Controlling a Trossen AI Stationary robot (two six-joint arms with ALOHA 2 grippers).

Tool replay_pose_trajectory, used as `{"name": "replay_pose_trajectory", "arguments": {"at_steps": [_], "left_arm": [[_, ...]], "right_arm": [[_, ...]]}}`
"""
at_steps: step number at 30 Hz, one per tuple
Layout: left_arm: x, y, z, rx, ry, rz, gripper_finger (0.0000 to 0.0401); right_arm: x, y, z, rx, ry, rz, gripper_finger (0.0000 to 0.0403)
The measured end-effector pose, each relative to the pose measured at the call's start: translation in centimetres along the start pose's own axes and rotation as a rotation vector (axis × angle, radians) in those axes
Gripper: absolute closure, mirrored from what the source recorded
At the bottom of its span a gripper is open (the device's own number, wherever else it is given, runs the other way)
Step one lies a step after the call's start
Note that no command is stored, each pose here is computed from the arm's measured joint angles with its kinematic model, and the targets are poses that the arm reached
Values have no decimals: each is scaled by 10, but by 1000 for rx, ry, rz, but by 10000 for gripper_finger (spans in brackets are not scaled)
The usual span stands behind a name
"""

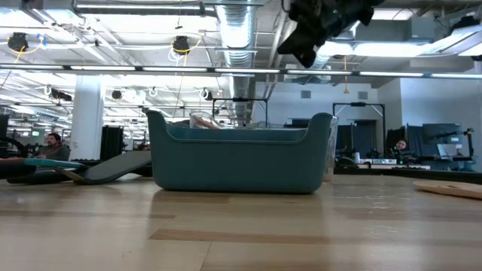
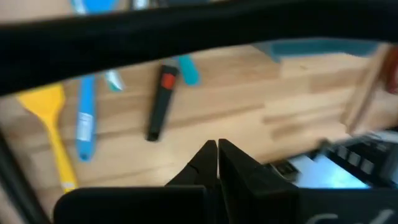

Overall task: Pick & Place Kitchen Items
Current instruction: Put the patterned blue table knife into the blue bin

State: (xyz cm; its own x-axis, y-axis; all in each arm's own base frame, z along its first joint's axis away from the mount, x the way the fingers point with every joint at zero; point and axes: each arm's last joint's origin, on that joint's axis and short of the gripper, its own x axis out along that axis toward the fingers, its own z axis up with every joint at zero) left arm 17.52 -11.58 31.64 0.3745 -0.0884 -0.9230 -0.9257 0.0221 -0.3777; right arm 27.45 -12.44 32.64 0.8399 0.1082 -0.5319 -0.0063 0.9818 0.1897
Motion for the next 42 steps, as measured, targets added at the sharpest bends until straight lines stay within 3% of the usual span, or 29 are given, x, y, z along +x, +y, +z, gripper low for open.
{"name": "replay_pose_trajectory", "arguments": {"at_steps": [6, 12, 16, 25, 33, 42], "left_arm": [[18, 3, 2, -8, -103, 191, 399], [38, 9, -6, -76, -43, 471, 399], [46, 11, -12, -89, -54, 546, 399], [66, 16, -7, -68, -162, 532, 399], [115, 40, 0, -87, -57, 376, 399], [110, 67, 25, -131, -103, 318, 399]], "right_arm": [[3, -2, -1, 4, 8, 1, 403], [-12, 5, 3, -16, -33, -7, 403], [-21, 10, 6, -30, -58, -10, 403], [-25, 12, 7, -18, -70, -10, 403], [-25, 13, 7, 5, -69, -7, 403], [-25, 13, 7, 7, -69, -7, 403]]}}
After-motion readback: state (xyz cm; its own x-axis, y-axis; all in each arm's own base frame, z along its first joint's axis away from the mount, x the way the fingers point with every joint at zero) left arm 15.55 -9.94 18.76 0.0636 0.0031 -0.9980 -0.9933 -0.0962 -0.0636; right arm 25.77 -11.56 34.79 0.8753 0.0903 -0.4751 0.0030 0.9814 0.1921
